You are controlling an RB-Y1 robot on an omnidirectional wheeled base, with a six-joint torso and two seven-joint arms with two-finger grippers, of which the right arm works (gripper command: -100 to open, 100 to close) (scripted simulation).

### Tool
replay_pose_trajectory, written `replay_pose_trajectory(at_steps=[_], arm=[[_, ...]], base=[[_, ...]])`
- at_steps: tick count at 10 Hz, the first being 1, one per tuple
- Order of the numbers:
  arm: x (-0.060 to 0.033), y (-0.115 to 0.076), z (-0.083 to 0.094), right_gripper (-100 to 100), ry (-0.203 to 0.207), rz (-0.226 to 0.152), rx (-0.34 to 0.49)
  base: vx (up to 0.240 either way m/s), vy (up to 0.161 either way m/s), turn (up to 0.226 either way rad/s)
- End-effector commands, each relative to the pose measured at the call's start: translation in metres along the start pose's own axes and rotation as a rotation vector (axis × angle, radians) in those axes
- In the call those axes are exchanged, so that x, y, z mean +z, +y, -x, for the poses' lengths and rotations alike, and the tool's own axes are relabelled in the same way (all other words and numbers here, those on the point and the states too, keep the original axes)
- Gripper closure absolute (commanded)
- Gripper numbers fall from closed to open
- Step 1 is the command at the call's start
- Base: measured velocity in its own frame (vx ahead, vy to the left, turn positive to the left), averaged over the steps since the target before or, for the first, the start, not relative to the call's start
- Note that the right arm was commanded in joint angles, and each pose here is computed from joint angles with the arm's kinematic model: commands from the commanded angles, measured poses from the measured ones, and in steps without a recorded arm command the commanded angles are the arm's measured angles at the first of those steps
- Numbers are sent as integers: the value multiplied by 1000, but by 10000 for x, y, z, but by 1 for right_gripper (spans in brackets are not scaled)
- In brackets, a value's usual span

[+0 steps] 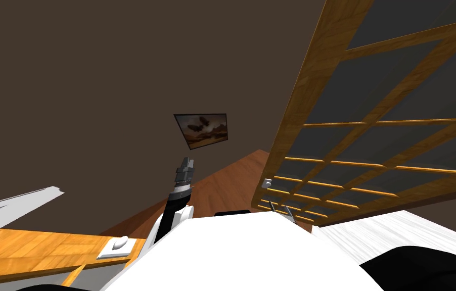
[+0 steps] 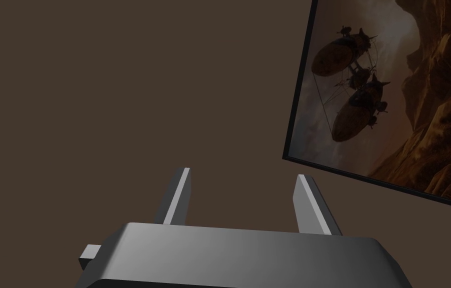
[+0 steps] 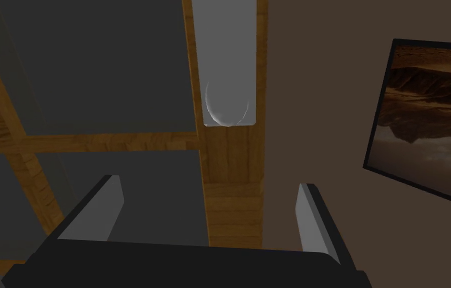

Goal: Push the door open

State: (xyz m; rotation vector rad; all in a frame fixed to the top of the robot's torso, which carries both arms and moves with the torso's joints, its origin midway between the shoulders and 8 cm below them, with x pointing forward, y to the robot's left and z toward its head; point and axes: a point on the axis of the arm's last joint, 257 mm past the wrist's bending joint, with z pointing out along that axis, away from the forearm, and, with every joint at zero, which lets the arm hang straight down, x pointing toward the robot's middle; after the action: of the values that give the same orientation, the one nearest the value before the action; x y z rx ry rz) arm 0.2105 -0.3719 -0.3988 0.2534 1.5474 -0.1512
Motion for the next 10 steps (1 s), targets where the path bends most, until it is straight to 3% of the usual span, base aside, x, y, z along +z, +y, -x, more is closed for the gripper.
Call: replay_pose_trajectory(at_steps=[1, 2, 4, 9, 10], arm=[[-62, -19, 8, -100, 3, 0, -37], [-105, -35, 11, -100, 4, 0, -60], [-29, -52, 11, -100, 3, -4, -49], [143, -137, 17, -100, 2, -18, -50], [124, -124, 16, -100, 2, -16, -50]], base=[[2, 42, -16], [8, 39, -23], [60, 2, 12], [238, -64, 31], [89, -25, -8]])
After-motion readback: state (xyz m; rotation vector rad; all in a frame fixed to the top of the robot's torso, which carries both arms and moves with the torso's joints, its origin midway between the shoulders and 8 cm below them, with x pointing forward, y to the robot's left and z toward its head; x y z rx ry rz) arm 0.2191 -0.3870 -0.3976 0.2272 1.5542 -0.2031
